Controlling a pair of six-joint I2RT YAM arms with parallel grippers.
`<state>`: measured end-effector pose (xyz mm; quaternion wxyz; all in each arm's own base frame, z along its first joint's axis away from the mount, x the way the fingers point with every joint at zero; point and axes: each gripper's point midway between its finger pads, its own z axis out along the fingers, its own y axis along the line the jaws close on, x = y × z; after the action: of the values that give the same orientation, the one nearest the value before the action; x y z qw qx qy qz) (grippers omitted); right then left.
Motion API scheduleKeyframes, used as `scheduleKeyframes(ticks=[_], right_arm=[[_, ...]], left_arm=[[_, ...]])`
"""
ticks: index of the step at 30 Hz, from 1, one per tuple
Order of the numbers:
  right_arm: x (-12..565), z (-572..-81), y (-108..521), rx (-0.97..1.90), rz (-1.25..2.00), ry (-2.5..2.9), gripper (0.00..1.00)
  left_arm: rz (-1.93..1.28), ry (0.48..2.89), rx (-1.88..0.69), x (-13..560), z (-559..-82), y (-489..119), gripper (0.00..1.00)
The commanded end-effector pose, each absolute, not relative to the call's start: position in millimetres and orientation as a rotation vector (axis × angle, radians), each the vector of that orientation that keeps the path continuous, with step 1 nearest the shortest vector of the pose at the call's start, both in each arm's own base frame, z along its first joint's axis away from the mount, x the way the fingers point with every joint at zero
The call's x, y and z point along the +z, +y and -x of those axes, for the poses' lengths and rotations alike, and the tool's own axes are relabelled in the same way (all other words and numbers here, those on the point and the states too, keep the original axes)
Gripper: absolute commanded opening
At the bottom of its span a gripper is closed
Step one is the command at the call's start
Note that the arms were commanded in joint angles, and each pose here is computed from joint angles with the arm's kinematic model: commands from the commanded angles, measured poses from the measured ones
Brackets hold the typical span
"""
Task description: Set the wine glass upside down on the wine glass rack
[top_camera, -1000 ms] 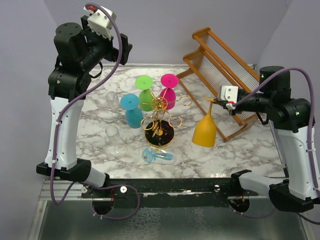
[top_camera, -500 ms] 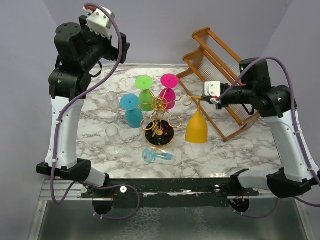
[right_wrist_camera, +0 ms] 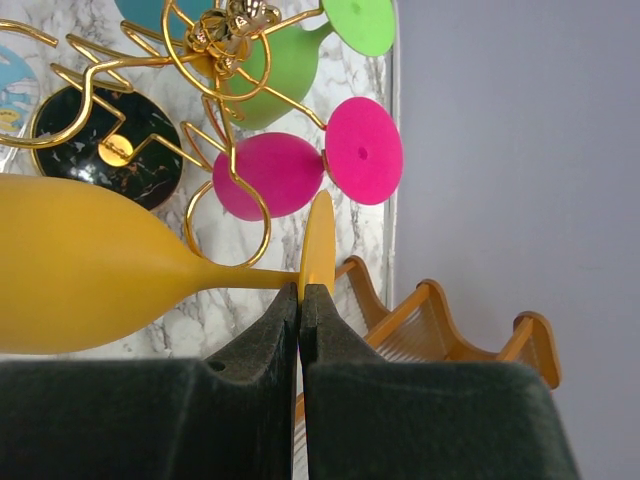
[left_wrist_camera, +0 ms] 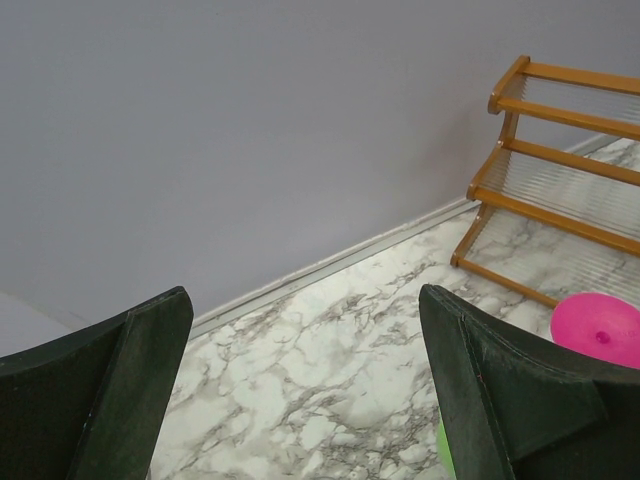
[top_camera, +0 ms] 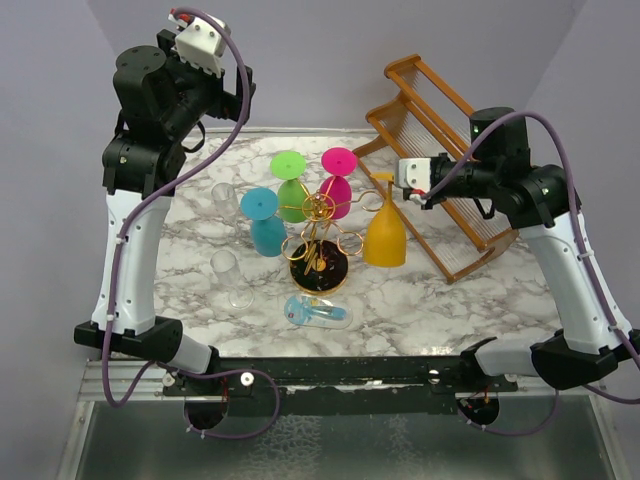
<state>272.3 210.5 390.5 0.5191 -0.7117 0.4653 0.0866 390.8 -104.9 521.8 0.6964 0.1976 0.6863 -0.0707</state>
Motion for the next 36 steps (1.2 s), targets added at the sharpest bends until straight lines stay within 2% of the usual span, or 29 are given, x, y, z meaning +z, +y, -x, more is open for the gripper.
scheduleKeyframes(ticks=[1,36], right_arm=[[410,-275,220,0.166,1.699,0.988,0.01],[389,-251,254,0.320,1.756,0.684,0.01]], left_arm=[[-0.411,1.488,-0.117,534,-394,-97,0.99],[-0.406,1.468,-0.089,535,-386,-90,0.99]])
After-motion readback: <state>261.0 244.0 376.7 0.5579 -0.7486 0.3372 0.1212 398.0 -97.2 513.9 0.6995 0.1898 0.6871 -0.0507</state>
